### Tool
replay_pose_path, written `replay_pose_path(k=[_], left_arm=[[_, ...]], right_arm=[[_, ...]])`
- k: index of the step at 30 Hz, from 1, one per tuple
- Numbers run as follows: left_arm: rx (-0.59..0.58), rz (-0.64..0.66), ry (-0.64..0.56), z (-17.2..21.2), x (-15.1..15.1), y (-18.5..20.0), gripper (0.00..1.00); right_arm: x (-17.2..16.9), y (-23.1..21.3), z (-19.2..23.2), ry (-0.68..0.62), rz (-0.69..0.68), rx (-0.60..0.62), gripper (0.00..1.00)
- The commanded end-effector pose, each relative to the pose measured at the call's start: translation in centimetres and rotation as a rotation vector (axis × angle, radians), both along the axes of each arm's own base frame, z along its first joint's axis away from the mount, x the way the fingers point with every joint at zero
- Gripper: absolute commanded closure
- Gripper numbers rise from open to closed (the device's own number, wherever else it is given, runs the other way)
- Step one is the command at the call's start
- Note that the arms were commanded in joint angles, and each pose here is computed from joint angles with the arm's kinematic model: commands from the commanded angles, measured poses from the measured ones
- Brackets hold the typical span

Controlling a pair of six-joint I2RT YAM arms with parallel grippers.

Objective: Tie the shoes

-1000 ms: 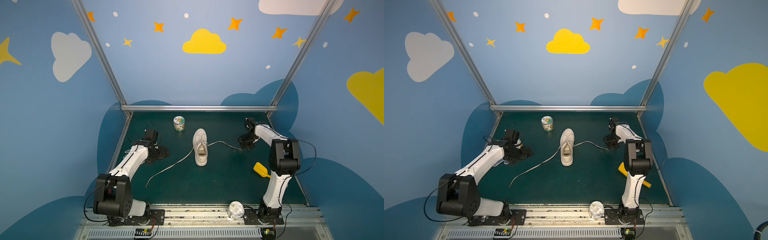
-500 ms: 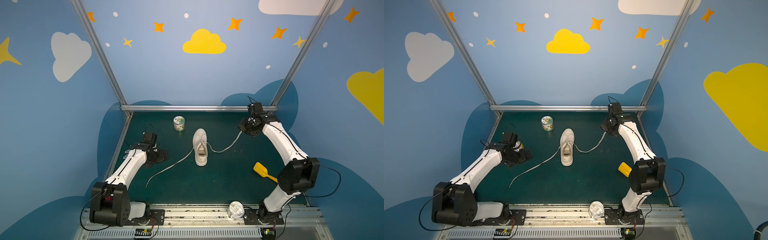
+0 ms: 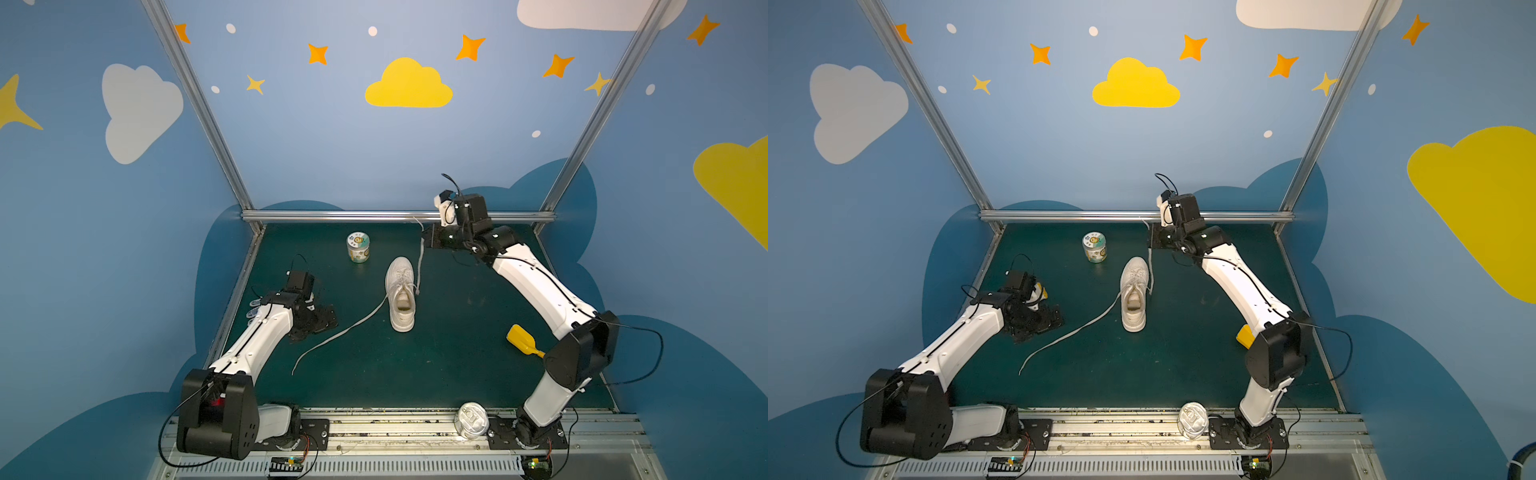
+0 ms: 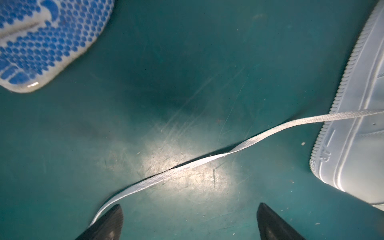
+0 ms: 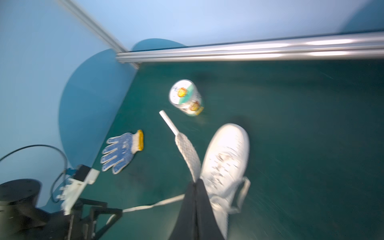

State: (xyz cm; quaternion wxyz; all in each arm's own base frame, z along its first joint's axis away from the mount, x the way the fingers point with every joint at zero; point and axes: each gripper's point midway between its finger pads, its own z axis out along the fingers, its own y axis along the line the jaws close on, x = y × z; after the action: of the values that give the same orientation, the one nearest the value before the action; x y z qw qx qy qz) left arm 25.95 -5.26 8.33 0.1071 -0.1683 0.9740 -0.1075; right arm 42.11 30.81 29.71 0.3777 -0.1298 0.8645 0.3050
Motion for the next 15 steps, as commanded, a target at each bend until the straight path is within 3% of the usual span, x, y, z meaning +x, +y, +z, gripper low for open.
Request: replay_pose_path(k=[1, 6, 15], left_arm=[[-0.007, -0.017, 0.008, 0.0, -0.5, -0.2, 0.01], [-0.013, -0.009, 0.004, -0.1, -0.7, -0.2, 0.01], [-0.012, -0.006, 0.024, -1.0, -1.6, -0.1, 0.01]], right_arm=[[0.2, 4.5, -0.2, -0.042, 0.105, 0.035, 1.00], [-1.4, 9.6, -0.4, -0.049, 0.216, 0.053, 1.00], [-2.0, 16.0, -3.0, -0.049, 0.296, 0.051, 1.00]])
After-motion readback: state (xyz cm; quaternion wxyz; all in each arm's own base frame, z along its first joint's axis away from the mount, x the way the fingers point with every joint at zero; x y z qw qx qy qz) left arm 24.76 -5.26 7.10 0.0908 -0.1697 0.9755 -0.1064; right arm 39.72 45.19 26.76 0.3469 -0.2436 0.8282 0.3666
